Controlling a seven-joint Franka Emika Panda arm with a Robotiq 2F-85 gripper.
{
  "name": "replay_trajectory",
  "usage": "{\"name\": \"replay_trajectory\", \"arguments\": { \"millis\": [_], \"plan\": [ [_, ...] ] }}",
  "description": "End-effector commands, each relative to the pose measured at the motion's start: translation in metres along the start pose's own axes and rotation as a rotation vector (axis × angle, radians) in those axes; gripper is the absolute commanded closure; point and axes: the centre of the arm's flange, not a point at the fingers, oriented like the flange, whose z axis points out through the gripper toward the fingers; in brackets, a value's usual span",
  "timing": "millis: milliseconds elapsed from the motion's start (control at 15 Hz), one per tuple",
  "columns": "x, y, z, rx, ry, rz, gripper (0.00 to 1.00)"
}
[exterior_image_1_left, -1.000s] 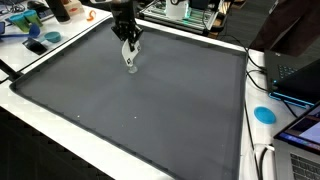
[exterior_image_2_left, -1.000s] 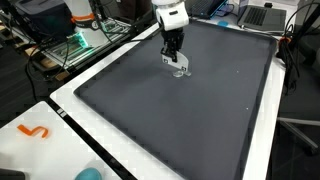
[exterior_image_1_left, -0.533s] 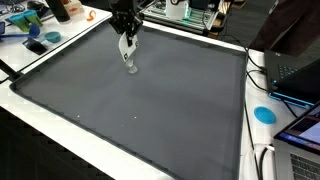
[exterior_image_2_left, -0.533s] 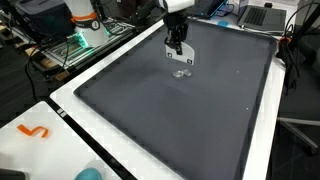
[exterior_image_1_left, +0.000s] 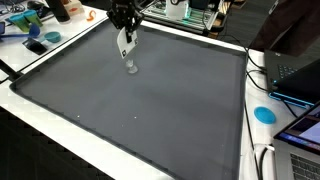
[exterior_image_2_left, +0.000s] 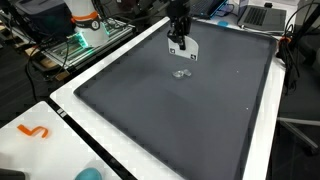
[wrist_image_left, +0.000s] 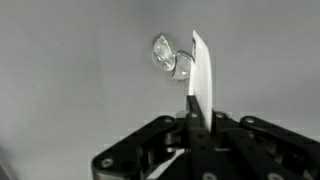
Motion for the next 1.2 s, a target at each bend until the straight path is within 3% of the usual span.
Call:
{"name": "replay_trajectory", "arguments": {
  "millis": [0, 467, 1133],
  "plan": [
    [0.000, 0.000, 0.000, 0.000, 0.000, 0.000, 0.96],
    [0.024, -0.038, -0.037, -0.130, 0.018, -0.126, 0.99],
    [0.058, -0.106, -0.064, -0.352, -0.069, -0.228, 0.99]
  ]
}}
